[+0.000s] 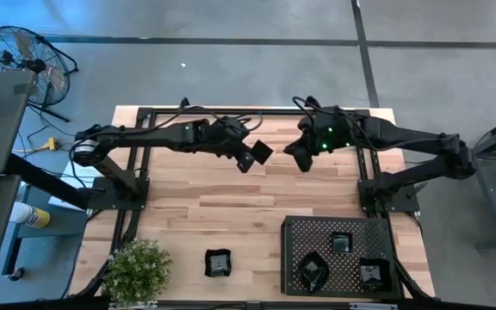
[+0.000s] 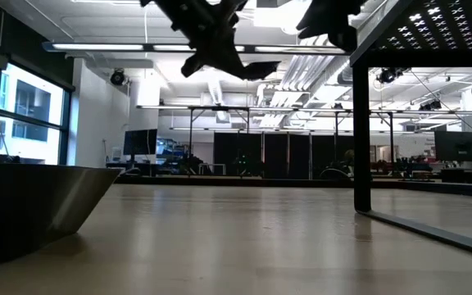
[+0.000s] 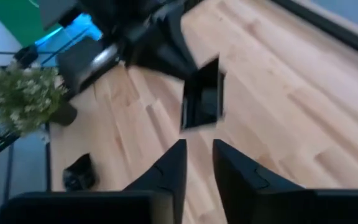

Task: Pick & Place Mini shaped plates
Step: Stack the black square plate on top of the black square plate on the shelf

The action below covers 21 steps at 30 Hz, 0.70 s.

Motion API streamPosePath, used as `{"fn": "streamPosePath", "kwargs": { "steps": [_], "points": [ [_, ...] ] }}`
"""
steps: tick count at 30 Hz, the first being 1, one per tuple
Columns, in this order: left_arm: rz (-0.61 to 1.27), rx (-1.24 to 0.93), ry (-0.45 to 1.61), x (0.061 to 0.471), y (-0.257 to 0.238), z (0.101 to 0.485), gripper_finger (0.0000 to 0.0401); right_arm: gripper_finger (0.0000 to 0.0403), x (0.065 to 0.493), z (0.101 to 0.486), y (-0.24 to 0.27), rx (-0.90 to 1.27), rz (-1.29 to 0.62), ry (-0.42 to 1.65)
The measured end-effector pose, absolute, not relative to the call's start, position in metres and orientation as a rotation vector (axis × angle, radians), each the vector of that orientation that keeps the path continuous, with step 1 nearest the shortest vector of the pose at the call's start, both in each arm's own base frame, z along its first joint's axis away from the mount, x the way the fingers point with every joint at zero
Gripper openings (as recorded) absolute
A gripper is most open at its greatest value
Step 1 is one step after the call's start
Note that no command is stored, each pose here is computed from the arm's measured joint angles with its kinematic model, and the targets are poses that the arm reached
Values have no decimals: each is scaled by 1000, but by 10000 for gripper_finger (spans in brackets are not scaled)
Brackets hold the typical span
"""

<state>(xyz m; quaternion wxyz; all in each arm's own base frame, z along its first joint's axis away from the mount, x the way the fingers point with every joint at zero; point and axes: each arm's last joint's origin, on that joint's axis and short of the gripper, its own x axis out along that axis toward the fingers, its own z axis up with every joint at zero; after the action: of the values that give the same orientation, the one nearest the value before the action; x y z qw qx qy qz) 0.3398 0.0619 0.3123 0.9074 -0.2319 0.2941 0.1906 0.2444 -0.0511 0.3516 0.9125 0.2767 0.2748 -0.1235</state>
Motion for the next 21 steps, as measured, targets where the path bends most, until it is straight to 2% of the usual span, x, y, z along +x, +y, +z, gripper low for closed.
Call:
{"fn": "streamPosePath", "kwargs": {
  "steps": [5,10,16,21],
  "points": [
    [348,-471,638,351,63,321,1,102,253,348,-58,485,-287,548],
    [337,-466,639,354,61,325,1,106,268,337,-62,450,-303,573],
    [333,-461,636,354,61,326,1,87,284,324,-65,464,-272,591],
    [332,-461,636,354,61,326,1,53,287,321,-65,470,-265,603]
  ]
}}
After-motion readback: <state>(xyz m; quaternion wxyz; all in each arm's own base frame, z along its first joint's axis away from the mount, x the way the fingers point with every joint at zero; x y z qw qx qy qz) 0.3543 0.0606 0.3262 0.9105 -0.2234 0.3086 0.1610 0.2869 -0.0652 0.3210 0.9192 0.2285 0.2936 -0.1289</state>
